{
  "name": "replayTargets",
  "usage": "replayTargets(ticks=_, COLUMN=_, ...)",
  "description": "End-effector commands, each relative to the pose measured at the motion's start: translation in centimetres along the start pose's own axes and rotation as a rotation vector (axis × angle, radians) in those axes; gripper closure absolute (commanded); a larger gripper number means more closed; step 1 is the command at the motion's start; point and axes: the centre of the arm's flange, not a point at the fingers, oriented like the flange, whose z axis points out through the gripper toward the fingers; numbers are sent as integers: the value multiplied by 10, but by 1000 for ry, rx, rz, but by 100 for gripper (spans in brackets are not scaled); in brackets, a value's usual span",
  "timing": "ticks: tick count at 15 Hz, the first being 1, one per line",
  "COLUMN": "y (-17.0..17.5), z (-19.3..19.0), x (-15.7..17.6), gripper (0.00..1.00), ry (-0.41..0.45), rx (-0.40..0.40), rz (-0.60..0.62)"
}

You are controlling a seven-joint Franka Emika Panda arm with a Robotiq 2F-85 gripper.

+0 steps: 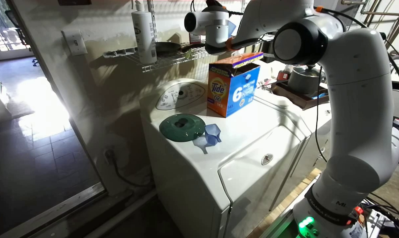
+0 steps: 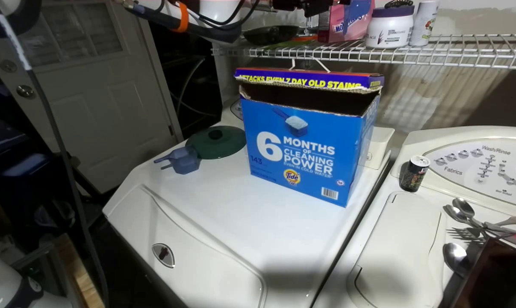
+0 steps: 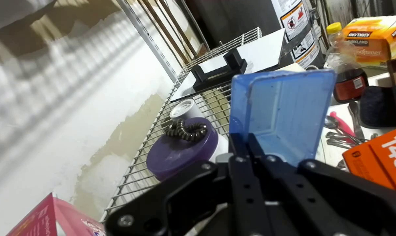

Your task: Put the blue measuring cup on the bottom shelf above the machines.

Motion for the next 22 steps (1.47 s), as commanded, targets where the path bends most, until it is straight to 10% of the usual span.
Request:
replayTargets(ticks=1, y=22, z=7, x=10, gripper=99, ry=9, rx=-2, rz=-6)
replayTargets(ticks=22, y=34, z=21, x=48, gripper=99, ry=-32, rx=-9, rz=-66)
